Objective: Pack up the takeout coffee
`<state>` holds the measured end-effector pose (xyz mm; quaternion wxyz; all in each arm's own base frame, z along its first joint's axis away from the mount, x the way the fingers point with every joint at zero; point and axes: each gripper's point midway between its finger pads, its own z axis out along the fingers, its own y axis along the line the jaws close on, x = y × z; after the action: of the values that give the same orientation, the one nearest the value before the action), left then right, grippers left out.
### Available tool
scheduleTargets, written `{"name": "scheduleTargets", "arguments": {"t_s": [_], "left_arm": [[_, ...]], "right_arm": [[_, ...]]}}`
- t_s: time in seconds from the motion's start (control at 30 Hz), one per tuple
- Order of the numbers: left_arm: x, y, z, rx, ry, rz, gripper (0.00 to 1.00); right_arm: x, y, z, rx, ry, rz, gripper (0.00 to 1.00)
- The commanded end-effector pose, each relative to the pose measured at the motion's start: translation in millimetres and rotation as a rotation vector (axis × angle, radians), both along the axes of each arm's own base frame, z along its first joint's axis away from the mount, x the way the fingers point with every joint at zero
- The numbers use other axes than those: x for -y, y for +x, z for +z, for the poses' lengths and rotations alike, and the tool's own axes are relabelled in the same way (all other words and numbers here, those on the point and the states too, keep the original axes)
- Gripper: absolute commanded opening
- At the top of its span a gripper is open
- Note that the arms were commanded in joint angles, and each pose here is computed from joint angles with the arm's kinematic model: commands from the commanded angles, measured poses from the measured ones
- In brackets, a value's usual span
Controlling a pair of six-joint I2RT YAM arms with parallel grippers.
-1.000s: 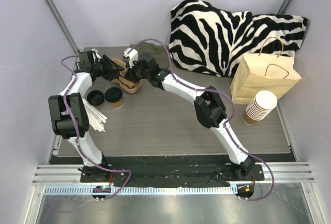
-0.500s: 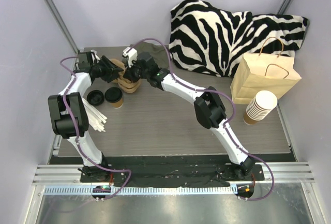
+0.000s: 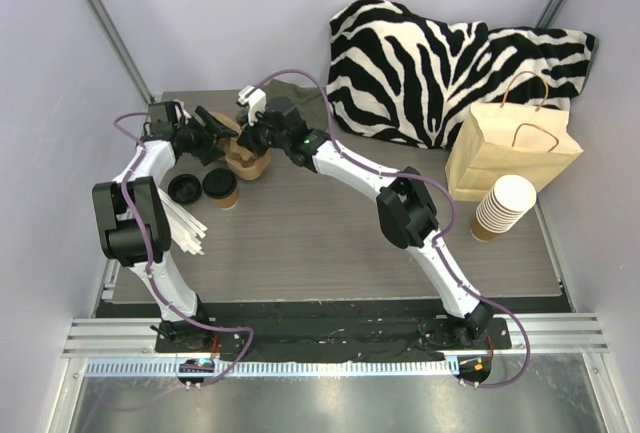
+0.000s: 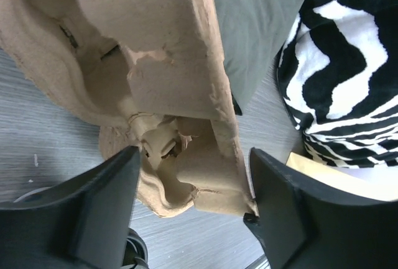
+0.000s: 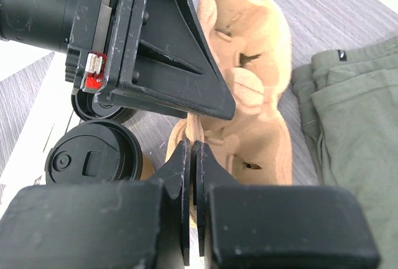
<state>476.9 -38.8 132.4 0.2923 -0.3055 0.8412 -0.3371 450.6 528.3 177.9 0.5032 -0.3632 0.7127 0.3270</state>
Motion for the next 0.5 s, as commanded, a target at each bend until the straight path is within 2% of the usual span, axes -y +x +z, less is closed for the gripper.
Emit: {"name": "scheduleTargets", "arguments": {"t_s": [0.0,0.37,0.43,0.47], "left_arm": [[0.9,15.4,43.9,0.121,-0.028,-0.013,0.79],[4.8,16.7,105.4,0.268,-0.029,-0.04,0.9],[4.7,16.4,117.4,0.29,-0.021,-0.043,0.94],[3.8,16.5,122.4,0.299,-0.012,-0.041,1.0]], "right_arm": [[-0.1,0.0,97.0,0.149,0.144,-0.001,0.01],[9.0,-1.6,129.0,0.226,0.151,-0.007,0.01],[13.0,-2.0,139.7,0.255,0.151,-0.013,0.01],[15.2,-1.2,141.5,0.263,0.147,-0.018,0.01]]}}
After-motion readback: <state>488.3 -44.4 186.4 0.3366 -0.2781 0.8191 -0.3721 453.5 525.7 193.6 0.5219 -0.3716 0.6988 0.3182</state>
